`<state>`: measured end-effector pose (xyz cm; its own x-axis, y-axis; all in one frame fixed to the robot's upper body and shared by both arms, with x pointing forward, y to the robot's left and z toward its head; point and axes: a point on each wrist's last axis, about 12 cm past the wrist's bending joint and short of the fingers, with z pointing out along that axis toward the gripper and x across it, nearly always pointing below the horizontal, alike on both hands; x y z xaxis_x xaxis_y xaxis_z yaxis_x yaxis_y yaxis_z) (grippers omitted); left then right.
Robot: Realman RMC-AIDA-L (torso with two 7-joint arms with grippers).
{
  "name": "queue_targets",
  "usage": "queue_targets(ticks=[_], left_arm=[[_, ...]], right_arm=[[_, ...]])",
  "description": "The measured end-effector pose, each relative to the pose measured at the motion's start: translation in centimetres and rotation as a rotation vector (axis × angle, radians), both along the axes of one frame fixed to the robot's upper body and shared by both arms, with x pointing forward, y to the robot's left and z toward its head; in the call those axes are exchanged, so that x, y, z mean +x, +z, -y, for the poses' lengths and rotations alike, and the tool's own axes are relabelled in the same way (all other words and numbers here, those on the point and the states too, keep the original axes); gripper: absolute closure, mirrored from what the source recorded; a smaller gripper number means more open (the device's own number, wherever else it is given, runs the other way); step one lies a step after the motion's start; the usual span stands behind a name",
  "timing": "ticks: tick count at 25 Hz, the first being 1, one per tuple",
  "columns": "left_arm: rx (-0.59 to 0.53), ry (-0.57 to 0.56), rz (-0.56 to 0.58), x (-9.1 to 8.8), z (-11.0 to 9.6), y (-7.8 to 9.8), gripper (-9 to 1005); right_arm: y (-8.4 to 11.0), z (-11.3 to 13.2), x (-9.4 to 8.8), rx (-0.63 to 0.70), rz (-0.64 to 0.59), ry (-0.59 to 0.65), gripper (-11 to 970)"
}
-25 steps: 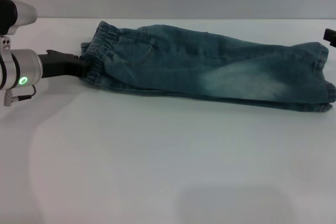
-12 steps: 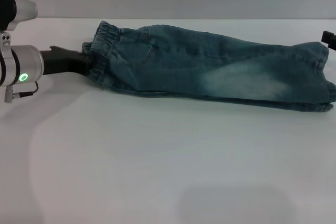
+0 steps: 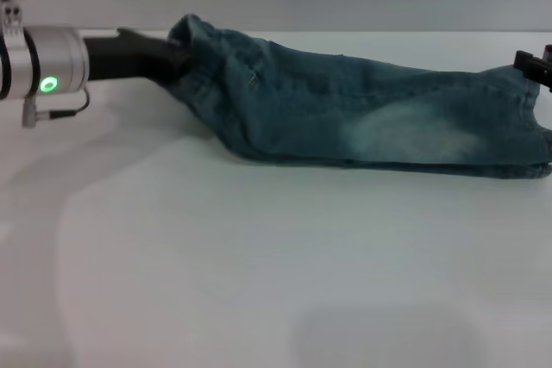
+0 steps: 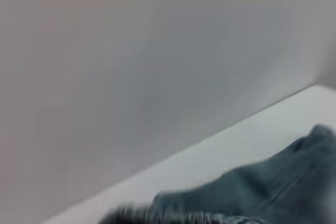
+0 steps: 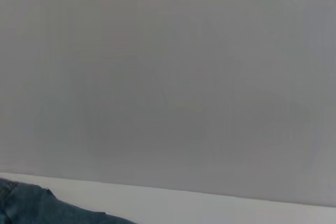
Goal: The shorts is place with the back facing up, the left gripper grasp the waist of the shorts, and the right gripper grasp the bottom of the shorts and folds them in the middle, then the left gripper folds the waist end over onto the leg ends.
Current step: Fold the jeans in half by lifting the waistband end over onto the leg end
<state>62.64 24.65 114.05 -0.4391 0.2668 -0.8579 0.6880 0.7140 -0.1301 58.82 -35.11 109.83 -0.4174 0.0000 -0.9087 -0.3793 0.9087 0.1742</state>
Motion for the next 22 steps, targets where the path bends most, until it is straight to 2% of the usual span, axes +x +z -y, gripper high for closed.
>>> queue_targets(ticks=[5, 7, 8, 9, 12, 15, 22], left_arm=[[-0.05, -0.075, 0.06, 0.2, 1.3, 2.7, 954], [-0.068, -0.1, 0.083, 0.3, 1.7, 3.8, 955], [-0.068, -0.1, 0.083, 0.3, 1.7, 3.8, 956], [-0.075, -0.122, 0.107, 0.4, 2.2, 4.9, 956], [-0.076, -0.133, 0.118, 0.4, 2.4, 5.4, 959], [-0.083, -0.167, 0.158, 0.3, 3.0, 7.3, 961], [-0.081, -0.189, 0.196, 0.2, 3.4, 8.7, 962]], right_arm=[[-0.2, -1.5, 1.1, -0.039, 0.018, 0.043, 445], [-0.3, -2.4, 1.6, -0.052, 0.017, 0.073, 445], [-0.3, -2.8, 1.8, -0.062, 0.017, 0.086, 445], [-0.3, -3.3, 2.1, -0.073, 0.018, 0.1, 445], [-0.5, -5.0, 2.9, -0.119, 0.014, 0.143, 445], [-0.6, -6.6, 3.5, -0.149, 0.007, 0.188, 444], [-0.9, -10.4, 4.1, -0.191, -0.016, 0.323, 444]])
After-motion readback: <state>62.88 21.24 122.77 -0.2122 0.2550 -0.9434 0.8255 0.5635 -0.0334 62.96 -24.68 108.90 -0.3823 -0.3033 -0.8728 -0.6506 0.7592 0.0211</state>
